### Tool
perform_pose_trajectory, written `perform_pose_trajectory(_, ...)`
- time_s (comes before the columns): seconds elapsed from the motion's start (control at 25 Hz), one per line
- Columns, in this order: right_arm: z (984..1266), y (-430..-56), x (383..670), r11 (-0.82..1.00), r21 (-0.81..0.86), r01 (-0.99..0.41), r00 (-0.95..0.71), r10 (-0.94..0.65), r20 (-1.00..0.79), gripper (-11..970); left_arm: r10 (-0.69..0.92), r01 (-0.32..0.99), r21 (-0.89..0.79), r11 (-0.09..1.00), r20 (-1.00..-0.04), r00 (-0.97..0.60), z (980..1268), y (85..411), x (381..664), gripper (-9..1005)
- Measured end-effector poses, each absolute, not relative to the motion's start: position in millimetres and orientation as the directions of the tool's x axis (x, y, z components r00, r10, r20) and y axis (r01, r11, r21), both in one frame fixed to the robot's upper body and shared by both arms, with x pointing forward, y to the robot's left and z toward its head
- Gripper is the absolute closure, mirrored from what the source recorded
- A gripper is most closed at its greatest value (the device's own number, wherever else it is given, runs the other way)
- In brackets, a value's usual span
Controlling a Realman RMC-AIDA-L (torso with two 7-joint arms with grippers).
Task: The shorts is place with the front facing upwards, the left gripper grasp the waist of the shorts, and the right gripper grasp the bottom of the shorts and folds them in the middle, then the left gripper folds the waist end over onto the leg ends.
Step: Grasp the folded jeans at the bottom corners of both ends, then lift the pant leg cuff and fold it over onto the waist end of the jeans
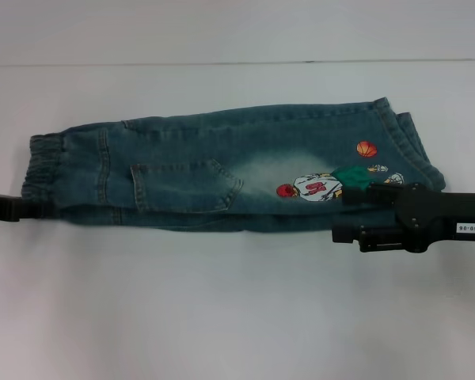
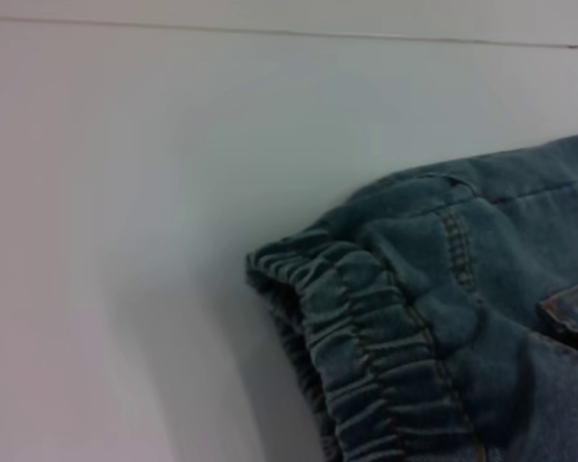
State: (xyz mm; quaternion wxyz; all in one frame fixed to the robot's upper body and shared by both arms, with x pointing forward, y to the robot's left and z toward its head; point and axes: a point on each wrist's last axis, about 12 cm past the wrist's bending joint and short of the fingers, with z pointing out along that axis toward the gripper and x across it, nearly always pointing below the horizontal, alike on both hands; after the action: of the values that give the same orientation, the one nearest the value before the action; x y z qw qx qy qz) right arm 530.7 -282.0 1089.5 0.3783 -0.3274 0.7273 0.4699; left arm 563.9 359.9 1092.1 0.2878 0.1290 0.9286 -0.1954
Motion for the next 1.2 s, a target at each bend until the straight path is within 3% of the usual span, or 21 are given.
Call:
perform_pose_trajectory(0.28, 1086.0, -279.2, 529.1, 0.340, 0.441, -0.831, -0.503, -0.121, -0.856, 65, 0.137, 0.365, -0.294, 0.883, -0.582, -0.801, 1089.9, 355.6, 563.7, 447)
perform_pose_trajectory(0.68, 1082.8, -277.1, 528.7, 0.348, 0.443, -0.826, -0.509, -0.125, -0.851, 105, 0.155, 0.396, -0.314, 0.863, -0.580, -0.799, 1088.9, 345.8, 563.5, 881)
perform_pose_trajectory(0.96, 1080.9, -275.7, 531.7, 0.357, 0.439, -0.824, -0.518, -0.163, -0.839, 133, 0.143, 0.442, -0.337, 0.831, -0.639, -0.756, 1107.6, 347.1, 563.4, 971)
perform_pose_trajectory(1.2, 1074.0, -274.6, 542.0, 0.459, 0.421, -0.782, -0.509, -0.081, -0.857, 365, 0.145, 0.526, -0.368, 0.767, -0.699, -0.700, 1135.1, 342.2, 564.6, 958)
